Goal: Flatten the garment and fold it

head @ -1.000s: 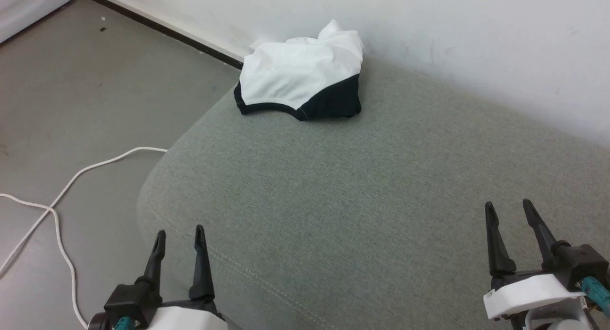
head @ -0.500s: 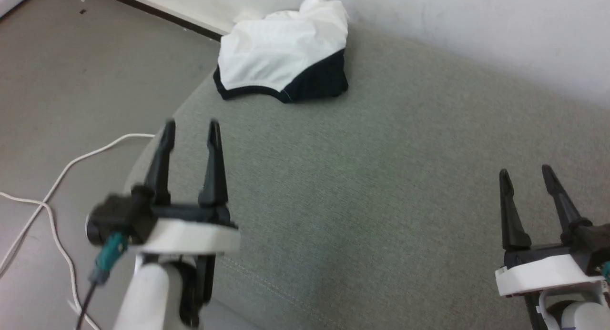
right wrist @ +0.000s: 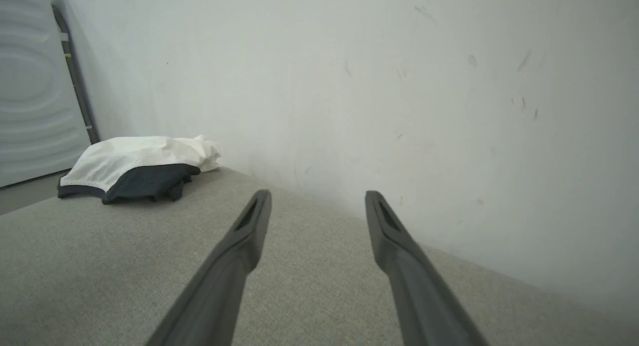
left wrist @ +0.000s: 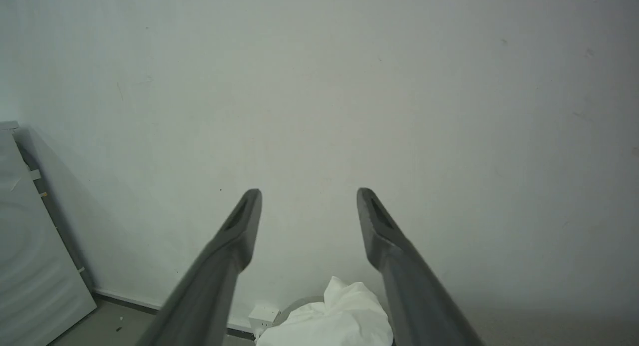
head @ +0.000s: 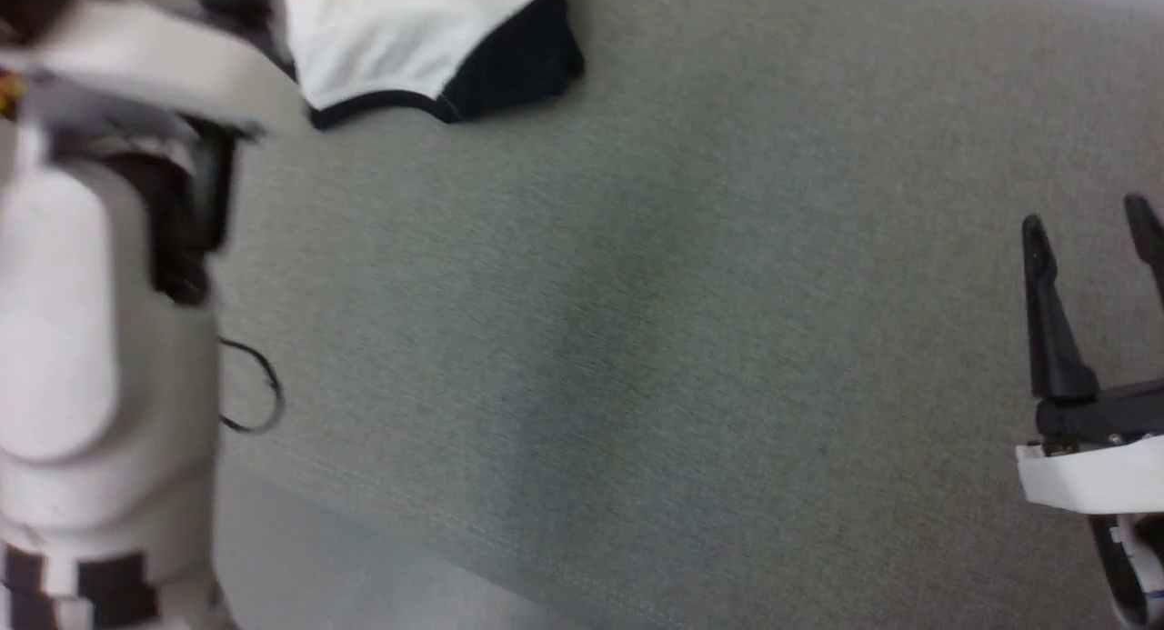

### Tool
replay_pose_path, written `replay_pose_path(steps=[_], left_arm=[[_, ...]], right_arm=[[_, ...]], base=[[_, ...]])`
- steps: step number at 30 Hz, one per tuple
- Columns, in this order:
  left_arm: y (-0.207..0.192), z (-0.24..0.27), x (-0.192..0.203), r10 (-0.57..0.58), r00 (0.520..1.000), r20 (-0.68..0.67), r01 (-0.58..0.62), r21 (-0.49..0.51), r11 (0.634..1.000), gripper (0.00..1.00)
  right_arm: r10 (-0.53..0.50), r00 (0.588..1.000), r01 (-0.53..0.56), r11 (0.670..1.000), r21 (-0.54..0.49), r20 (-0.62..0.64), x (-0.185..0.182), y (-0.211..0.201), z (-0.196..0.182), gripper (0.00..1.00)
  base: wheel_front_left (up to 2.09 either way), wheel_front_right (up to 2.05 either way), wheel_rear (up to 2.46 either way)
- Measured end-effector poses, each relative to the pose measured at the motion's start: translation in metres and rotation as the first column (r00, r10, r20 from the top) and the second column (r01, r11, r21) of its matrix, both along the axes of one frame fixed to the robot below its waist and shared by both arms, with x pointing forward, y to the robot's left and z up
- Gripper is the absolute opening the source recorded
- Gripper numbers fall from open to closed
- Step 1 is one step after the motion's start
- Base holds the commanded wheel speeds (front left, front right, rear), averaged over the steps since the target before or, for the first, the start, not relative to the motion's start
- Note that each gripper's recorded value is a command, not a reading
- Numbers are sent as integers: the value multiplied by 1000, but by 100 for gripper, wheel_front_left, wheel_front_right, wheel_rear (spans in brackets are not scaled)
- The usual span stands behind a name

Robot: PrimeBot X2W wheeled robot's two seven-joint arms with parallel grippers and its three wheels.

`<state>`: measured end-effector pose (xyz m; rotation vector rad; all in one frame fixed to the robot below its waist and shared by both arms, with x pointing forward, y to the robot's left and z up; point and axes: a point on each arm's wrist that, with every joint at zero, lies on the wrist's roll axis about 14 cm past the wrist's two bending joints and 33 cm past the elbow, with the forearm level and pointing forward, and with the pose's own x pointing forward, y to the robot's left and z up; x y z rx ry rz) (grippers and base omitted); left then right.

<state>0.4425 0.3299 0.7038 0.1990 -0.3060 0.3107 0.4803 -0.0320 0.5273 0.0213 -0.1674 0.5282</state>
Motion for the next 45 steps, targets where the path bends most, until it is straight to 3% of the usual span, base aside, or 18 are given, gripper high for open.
replay_pose_path(steps=[3, 6, 11, 15, 24, 31, 32, 33, 40, 45], left_arm=[[11, -8, 30, 8, 994, -108, 0, 70, 998, 100], [17, -25, 59, 7, 980, -196, 8, 75, 997, 100], [20, -67, 103, -34, 947, -318, 35, -4, 999, 100], [21, -125, 126, -53, 879, -473, 34, -48, 998, 100], [24, -256, 138, -66, 648, -758, -34, -116, 993, 100], [16, -313, 139, -85, 564, -821, -84, -160, 984, 100], [16, -315, 140, -85, 565, -821, -85, -160, 983, 35], [17, -317, 141, -83, 564, -821, -85, -158, 984, 0], [24, -305, 139, -56, 592, -804, -89, -134, 987, 0], [37, -262, 142, -7, 662, -750, -80, -79, 994, 0]], right_arm=[[-10, 1000, 10, 1000, 2, 10, 9, -8, 0, 100], [-24, 999, 24, 1000, 3, 28, 17, -17, 2, 100], [-59, 998, 60, 998, -22, 25, 30, -38, -8, 100], [-86, 996, 86, 995, -44, 0, 39, -52, -25, 100], [-140, 987, 133, 986, -96, -74, 46, -80, -63, 100], [-188, 977, 172, 974, -148, -102, 45, -101, -77, 100], [-195, 975, 178, 972, -155, -106, 45, -104, -79, 100], [-201, 973, 183, 970, -161, -109, 45, -106, -80, 100], [-215, 972, 199, 969, -149, -93, 42, -109, -69, 100], [-214, 974, 205, 973, -110, -75, 38, -105, -56, 100]], base=[[0, 0, 0], [0, 0, 0], [0, 0, 0], [0, 0, 0], [0, 0, 0], [0, 0, 0], [0, 0, 0], [0, 0, 0], [0, 0, 0], [0, 0, 0]])
